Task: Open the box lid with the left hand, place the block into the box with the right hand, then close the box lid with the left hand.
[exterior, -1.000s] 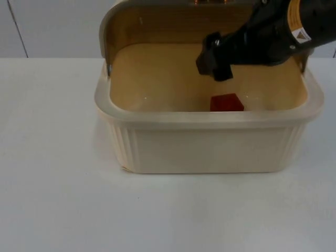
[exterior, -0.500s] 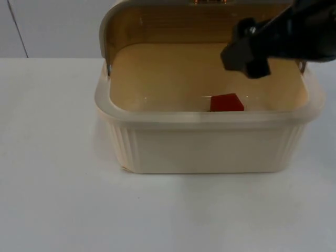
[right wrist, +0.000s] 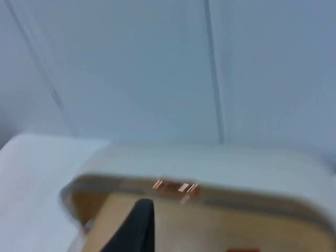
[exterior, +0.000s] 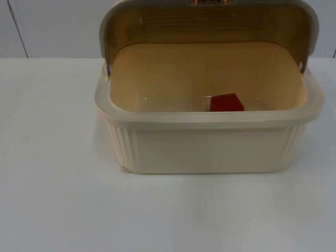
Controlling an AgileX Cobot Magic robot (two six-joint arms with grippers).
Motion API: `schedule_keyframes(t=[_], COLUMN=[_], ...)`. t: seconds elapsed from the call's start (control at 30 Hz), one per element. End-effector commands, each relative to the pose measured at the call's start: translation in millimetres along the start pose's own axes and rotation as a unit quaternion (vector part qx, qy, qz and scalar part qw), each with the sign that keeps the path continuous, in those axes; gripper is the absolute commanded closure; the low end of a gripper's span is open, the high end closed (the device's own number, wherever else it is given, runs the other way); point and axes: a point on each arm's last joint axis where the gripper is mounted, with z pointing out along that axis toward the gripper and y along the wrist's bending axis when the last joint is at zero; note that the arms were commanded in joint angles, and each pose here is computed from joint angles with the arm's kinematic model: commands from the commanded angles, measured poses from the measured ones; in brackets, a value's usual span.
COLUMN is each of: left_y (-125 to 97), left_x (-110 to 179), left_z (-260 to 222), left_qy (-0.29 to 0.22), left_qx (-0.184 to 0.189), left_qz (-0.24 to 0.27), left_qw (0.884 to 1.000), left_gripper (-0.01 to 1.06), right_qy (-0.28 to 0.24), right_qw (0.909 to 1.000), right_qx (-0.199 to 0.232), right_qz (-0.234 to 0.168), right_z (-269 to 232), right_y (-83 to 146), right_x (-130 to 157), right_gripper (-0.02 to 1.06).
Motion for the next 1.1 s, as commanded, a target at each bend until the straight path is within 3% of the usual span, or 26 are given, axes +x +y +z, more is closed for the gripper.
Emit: schedule_keyframes(t=[0.0, 0.07, 0.13, 0.2, 0.33, 0.4, 0.5, 0.8, 1.07], left_y=[0, 0, 0, 0, 0, 0, 0, 0, 0], left_x=[0, 0, 0, 0, 0, 0, 0, 0, 1], left_z=[0, 0, 0, 0, 0, 0, 0, 0, 0], left_qy=[-0.003, -0.003, -0.003, -0.003, -0.003, -0.004, -0.004, -0.003, -0.001], left_qx=[0.002, 0.002, 0.002, 0.002, 0.002, 0.002, 0.002, 0.002, 0.001], left_qz=[-0.007, -0.007, -0.007, -0.007, -0.007, -0.007, -0.007, -0.007, -0.007], left_qw=[1.0, 1.0, 1.0, 1.0, 1.0, 1.0, 1.0, 1.0, 1.0], left_gripper=[0.0, 0.0, 0.0, 0.0, 0.0, 0.0, 0.0, 0.0, 0.0], right_qy=[-0.018, -0.021, -0.018, 0.003, 0.013, -0.002, 0.024, 0.049, 0.049], right_qw=[0.9981, 0.9962, 0.9902, 0.9872, 0.9879, 0.9777, 0.9705, 0.9593, 0.9719], right_qx=[0.059, 0.084, 0.138, 0.159, 0.154, 0.208, 0.24, 0.276, 0.229], right_qz=[-0.011, -0.01, -0.008, 0.012, 0.016, 0.027, 0.009, -0.036, -0.024], right_z=[-7, -9, -13, -15, -23, -31, -29, -6, 3], right_y=[-22, -34, -68, -99, -141, -173, -188, -178, -163], right_x=[-16, -21, -29, -30, -31, -33, -27, -18, -12], right_gripper=[0.0, 0.0, 0.0, 0.0, 0.0, 0.0, 0.0, 0.0, 0.0])
